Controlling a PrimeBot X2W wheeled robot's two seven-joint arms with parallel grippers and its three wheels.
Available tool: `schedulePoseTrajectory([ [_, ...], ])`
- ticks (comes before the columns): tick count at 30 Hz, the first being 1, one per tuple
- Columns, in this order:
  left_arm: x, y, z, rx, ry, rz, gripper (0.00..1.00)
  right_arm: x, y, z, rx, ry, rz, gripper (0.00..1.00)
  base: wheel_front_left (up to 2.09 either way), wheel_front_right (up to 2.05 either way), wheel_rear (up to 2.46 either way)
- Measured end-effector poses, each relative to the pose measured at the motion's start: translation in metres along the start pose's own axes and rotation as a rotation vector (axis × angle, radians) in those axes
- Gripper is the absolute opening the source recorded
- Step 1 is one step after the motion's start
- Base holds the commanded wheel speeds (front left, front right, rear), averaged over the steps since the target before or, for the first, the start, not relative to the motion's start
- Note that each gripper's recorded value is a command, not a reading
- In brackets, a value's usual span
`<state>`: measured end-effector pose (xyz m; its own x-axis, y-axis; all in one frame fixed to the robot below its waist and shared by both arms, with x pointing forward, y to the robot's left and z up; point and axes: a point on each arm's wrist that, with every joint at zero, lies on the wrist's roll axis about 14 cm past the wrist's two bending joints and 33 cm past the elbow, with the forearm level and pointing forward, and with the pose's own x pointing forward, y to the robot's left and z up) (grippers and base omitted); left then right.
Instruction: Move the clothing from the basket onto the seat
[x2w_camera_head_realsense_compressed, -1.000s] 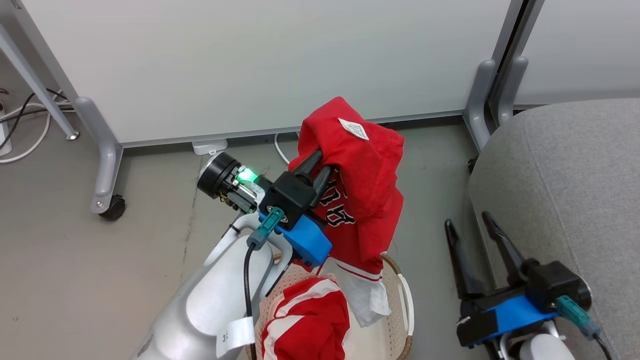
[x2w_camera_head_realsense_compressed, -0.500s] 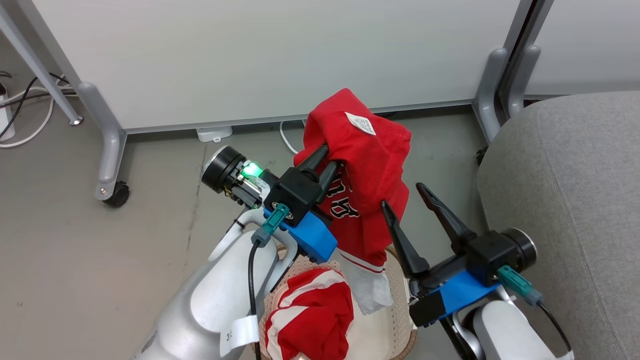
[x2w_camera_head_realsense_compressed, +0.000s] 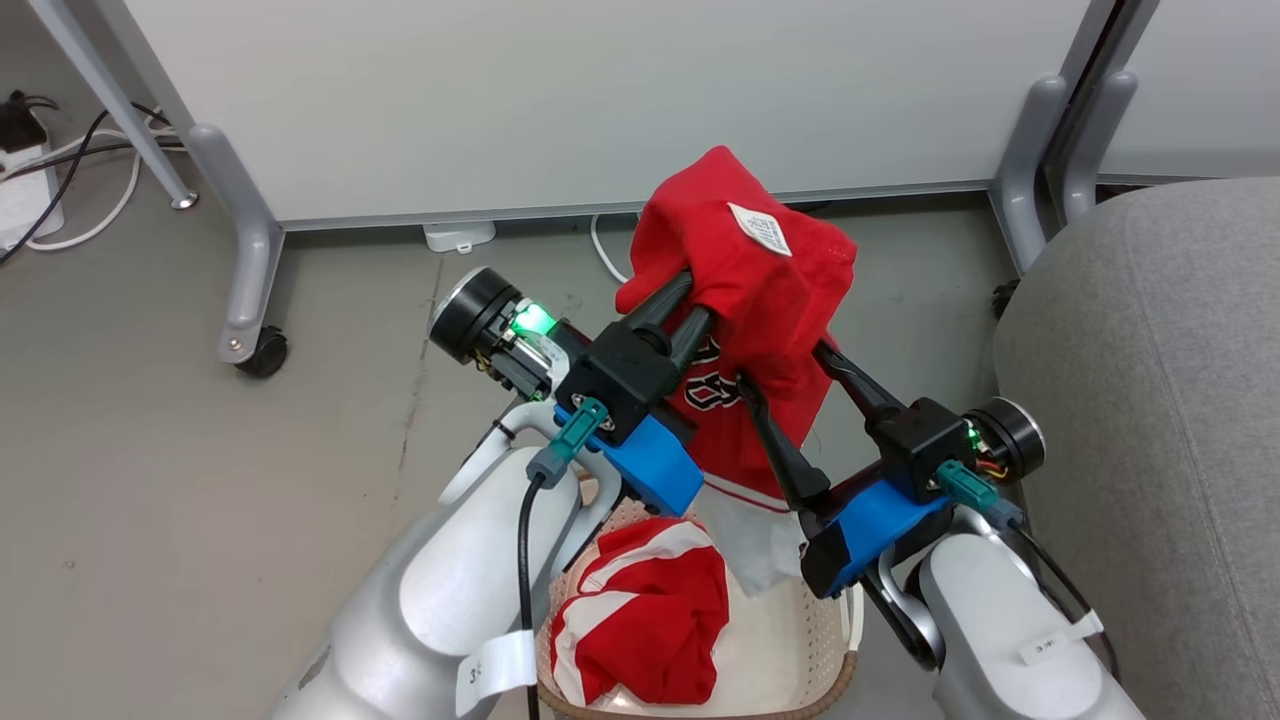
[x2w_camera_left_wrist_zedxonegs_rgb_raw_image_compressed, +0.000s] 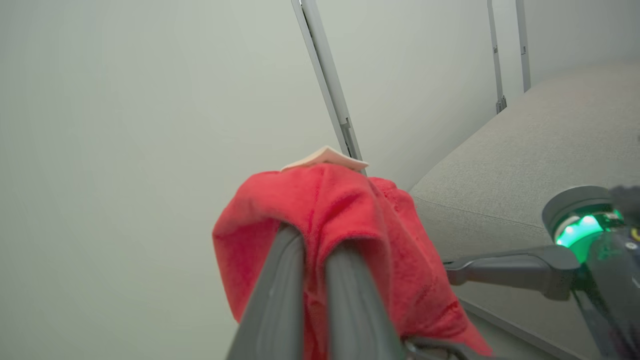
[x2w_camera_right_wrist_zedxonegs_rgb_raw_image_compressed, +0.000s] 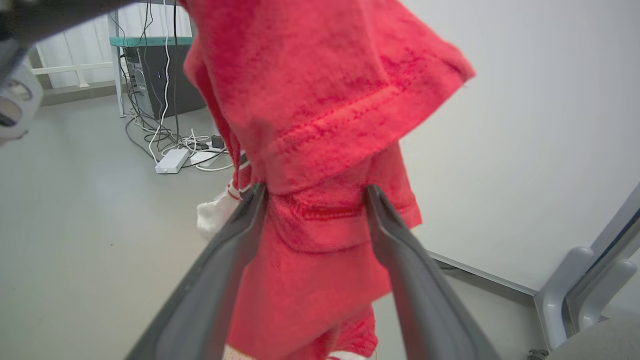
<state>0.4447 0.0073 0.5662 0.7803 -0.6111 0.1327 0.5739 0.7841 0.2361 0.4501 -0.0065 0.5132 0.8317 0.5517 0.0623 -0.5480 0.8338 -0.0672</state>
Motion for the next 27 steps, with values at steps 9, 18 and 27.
schedulePoseTrajectory([
  [9,0.002,-0.003,0.004,-0.008,-0.016,-0.006,0.00,0.011,-0.002,-0.008,0.002,0.032,0.010,1.00,0.00,0.00,0.00],
  [18,0.003,-0.005,0.003,-0.019,-0.016,-0.010,0.00,0.015,0.002,-0.005,0.016,0.027,0.026,0.00,0.00,0.00,0.00],
  [27,0.004,-0.006,0.005,-0.025,-0.020,-0.010,0.00,0.014,0.000,-0.002,0.028,0.019,0.017,0.00,0.00,0.00,0.00],
])
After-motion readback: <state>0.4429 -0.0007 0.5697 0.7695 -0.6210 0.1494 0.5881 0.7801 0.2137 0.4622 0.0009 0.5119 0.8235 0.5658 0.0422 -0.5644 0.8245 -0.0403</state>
